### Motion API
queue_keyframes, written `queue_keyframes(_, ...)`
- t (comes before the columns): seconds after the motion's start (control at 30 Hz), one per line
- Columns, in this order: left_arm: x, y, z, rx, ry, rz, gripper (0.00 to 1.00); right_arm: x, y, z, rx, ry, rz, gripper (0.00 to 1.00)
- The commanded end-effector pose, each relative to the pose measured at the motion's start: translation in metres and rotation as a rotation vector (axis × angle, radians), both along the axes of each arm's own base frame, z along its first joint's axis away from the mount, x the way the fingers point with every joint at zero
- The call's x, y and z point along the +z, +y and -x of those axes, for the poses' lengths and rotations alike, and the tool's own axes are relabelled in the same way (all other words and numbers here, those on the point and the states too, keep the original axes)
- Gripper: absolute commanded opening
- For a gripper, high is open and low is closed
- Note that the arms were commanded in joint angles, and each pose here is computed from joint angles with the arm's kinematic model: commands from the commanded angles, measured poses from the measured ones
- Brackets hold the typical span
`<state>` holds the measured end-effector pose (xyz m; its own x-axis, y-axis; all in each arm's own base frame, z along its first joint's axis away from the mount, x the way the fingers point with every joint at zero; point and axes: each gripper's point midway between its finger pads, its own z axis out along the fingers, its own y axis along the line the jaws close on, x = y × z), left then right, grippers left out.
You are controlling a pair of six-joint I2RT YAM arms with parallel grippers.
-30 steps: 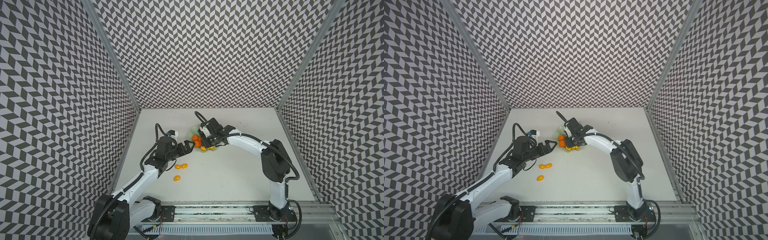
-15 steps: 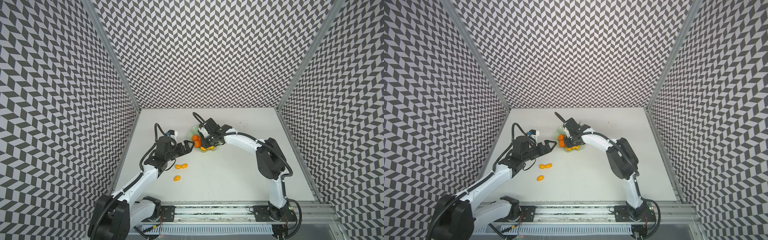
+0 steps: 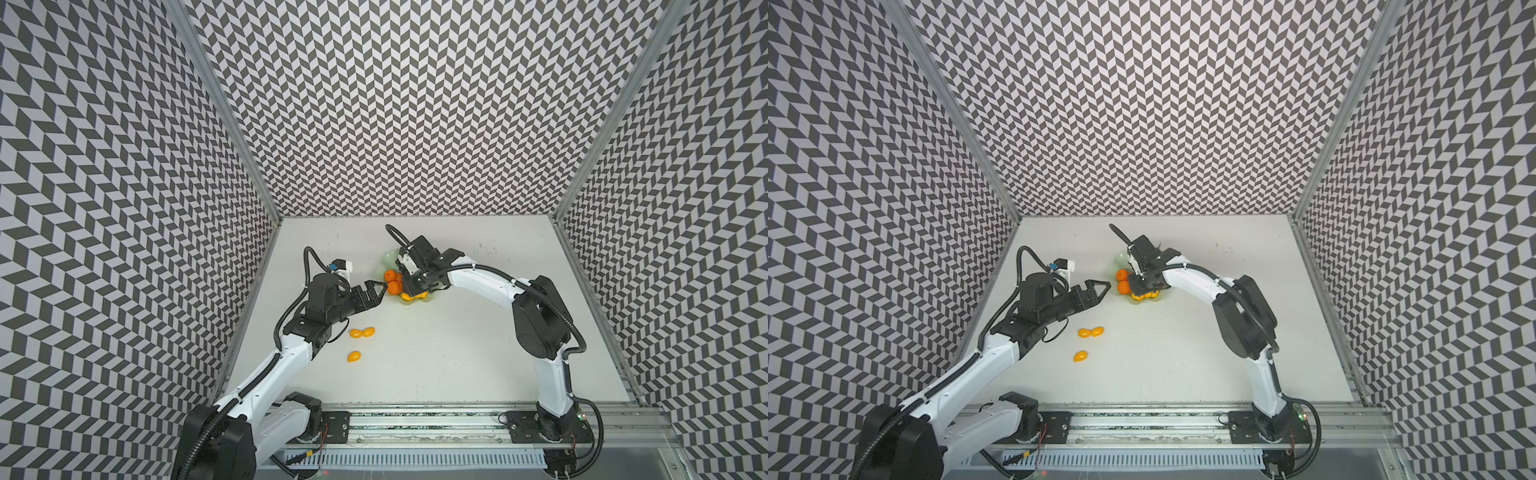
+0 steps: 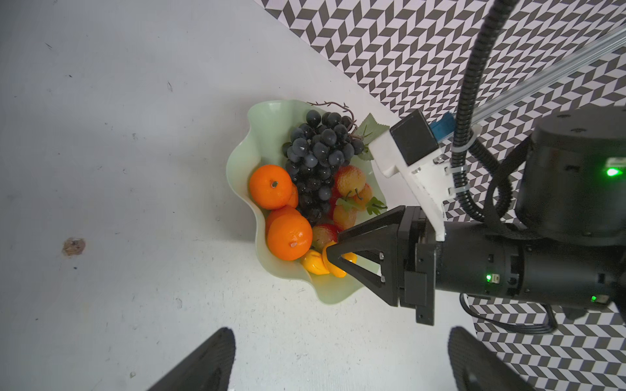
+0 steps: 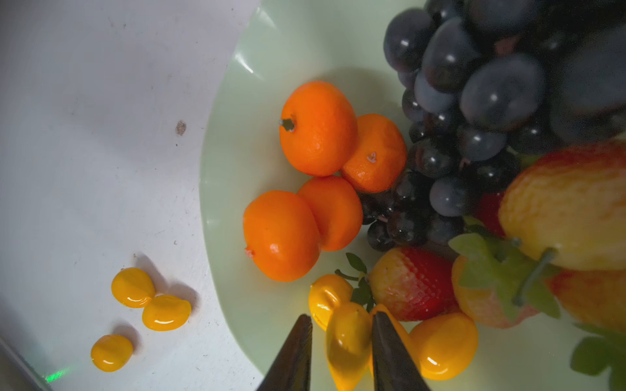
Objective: Arrange fruit in a fruit bowl
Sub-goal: Place the fruit in the fruit bowl, then pick up the fruit from the center of the table.
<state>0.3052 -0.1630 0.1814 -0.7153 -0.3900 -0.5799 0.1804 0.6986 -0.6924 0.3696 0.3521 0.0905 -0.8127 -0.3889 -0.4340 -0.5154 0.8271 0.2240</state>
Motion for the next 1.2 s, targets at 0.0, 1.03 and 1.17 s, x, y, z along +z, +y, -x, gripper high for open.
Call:
queue_keyframes(0.0, 0.006, 0.008, 0.0, 0.028, -0.005, -0.023, 1.0, 0.04, 0.003, -0.005, 0.004, -0.083, -0.045, 0.31)
queue_keyframes(1.03, -0.02, 0.116, 0.073, 0.459, 0.301, -0.104, 1.0, 0.005, 0.128, 0.134, 0.517, -0.155, -0.109, 0.47)
queue_keyframes(1.17, -0.02, 0.128, 0.071, 0.48, 0.296, -0.06, 1.0, 0.004, 0.135, 0.129, 0.557, -0.21, -0.12, 0.54)
